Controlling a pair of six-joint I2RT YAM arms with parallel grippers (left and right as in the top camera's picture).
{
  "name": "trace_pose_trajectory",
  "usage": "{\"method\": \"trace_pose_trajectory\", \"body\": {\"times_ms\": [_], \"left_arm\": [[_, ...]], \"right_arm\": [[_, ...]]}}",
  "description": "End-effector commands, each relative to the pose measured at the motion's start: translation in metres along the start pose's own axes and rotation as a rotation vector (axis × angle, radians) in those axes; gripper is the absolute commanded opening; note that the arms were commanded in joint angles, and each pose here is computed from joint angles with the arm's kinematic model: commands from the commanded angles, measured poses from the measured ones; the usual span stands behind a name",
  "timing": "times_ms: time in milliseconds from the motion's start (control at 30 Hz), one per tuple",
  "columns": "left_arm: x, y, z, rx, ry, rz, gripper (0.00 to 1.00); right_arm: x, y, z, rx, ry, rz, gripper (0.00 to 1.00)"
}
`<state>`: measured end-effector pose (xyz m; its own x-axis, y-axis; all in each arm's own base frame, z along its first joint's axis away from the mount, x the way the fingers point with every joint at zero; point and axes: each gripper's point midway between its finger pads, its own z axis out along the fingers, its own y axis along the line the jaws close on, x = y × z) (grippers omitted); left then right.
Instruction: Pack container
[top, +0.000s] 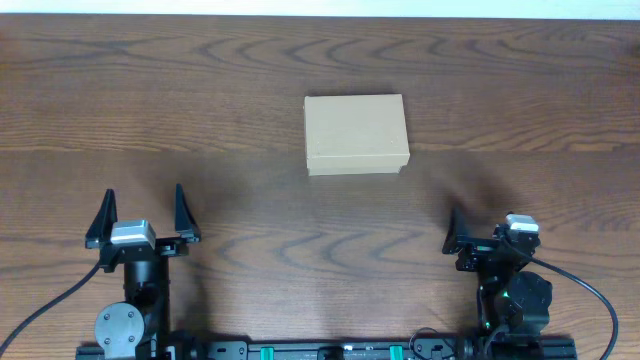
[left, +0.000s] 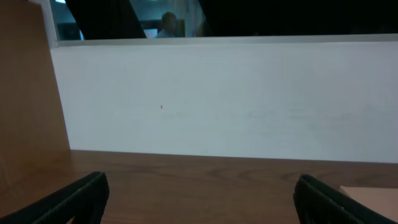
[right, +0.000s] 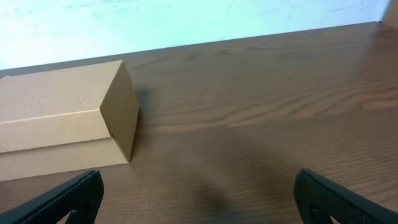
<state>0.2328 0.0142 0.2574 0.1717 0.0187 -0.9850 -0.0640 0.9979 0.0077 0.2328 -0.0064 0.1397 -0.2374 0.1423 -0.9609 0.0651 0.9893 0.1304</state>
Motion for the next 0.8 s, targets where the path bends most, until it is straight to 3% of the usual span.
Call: {"method": "trace_pose_trajectory", "body": {"times_ms": [0, 500, 767], "left_arm": [[0.004, 0.0, -0.002, -0.001, -0.016, 0.005, 0.95], [0.037, -0.001, 0.001, -0.001, 0.037, 0.006, 0.95], [0.073, -0.001, 0.001, 0.0, 0.128, 0.008, 0.95]], "right_arm": [[0.0, -0.001, 0.0, 0.003, -0.005, -0.012, 0.99], [0.0, -0.001, 0.0, 0.003, -0.005, -0.012, 0.99], [0.0, -0.001, 0.0, 0.003, -0.005, -0.012, 0.99]]}}
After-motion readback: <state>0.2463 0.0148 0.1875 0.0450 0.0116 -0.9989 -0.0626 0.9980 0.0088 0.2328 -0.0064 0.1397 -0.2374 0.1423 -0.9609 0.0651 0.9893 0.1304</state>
